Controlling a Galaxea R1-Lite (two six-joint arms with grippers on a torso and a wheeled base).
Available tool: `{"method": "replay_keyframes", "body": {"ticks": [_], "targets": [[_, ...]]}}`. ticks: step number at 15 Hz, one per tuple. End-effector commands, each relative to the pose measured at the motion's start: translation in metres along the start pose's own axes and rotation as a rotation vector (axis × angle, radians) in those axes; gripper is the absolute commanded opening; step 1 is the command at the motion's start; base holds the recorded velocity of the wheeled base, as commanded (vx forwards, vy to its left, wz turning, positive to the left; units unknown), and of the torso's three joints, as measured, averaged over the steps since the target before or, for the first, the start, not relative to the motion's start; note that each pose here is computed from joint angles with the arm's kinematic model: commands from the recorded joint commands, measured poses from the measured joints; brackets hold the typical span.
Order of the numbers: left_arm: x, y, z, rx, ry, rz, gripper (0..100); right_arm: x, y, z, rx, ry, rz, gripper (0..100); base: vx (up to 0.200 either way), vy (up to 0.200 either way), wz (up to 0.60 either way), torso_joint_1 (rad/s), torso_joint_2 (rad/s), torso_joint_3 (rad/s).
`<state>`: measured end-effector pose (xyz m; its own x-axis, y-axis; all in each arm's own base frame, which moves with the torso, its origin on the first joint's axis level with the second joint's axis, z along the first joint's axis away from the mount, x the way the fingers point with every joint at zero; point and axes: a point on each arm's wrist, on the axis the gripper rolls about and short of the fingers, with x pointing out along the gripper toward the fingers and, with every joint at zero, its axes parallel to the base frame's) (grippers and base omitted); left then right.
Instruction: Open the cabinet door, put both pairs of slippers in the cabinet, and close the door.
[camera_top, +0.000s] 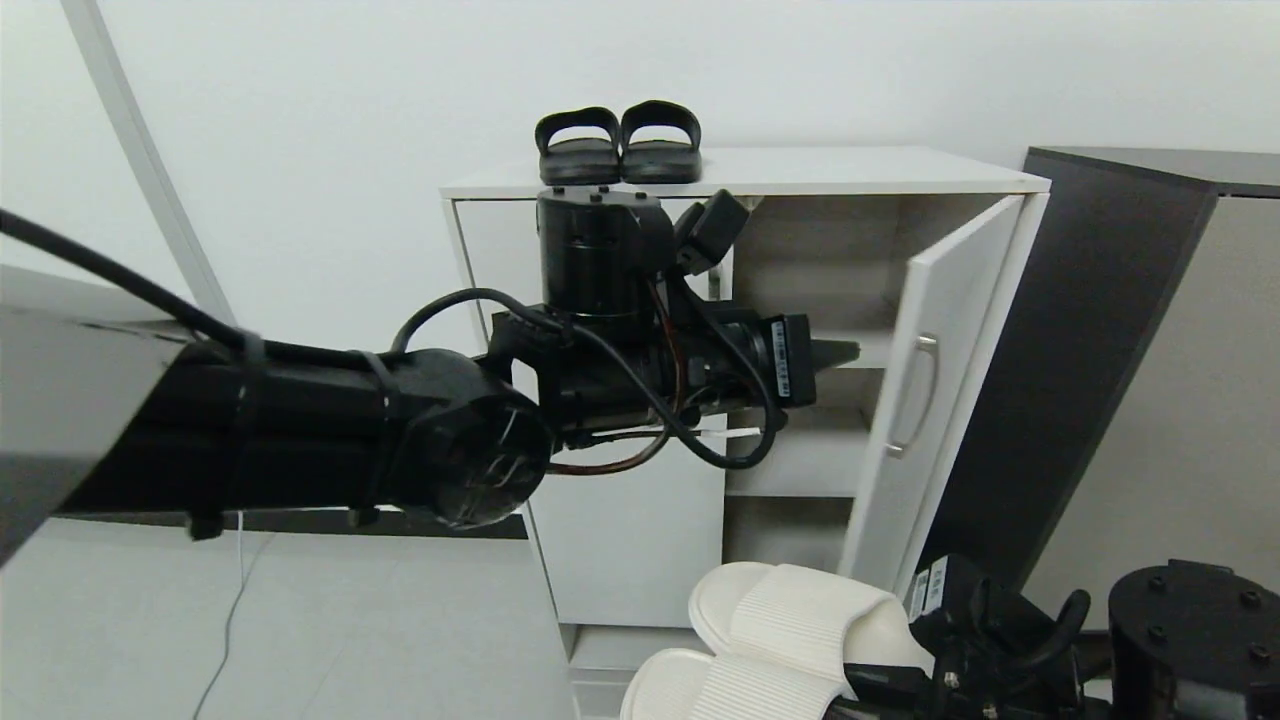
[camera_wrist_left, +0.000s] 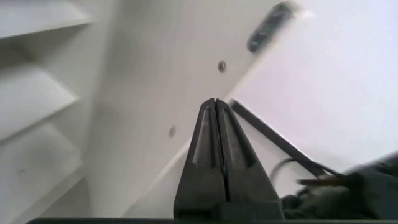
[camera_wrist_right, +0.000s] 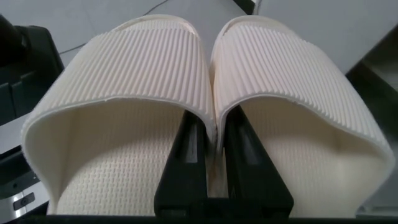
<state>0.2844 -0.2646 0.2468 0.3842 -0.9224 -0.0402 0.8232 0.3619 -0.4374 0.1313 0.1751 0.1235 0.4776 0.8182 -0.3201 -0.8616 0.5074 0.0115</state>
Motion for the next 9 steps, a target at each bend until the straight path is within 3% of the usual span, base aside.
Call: {"method": "replay_keyframes", "body": {"ticks": [1, 3, 6, 9], "targets": [[-0.010, -0.018, 0.004, 0.017, -0.019, -0.034, 0, 0.001, 0.000, 0.000, 0.000, 0.001, 0.000, 0, -0.200, 0.000, 0.00, -0.002, 0.00, 0.002], [-0.019, -0.019, 0.008, 0.023, -0.041, -0.021, 0, 0.002, -0.003, 0.000, 0.003, 0.000, -0.015, 0, 0.000, 0.000, 0.00, 0.000, 0.00, 0.000], [-0.076, -0.027, 0.012, 0.028, -0.067, 0.044, 0, 0.009, -0.015, 0.002, 0.024, 0.001, -0.063, 0, 0.000, 0.000, 0.00, 0.000, 0.00, 0.000], [-0.145, -0.027, 0.004, 0.063, -0.106, 0.162, 0, 0.013, -0.027, 0.002, 0.043, 0.005, -0.105, 0, 0.000, 0.000, 0.00, 0.000, 0.00, 0.000]]}}
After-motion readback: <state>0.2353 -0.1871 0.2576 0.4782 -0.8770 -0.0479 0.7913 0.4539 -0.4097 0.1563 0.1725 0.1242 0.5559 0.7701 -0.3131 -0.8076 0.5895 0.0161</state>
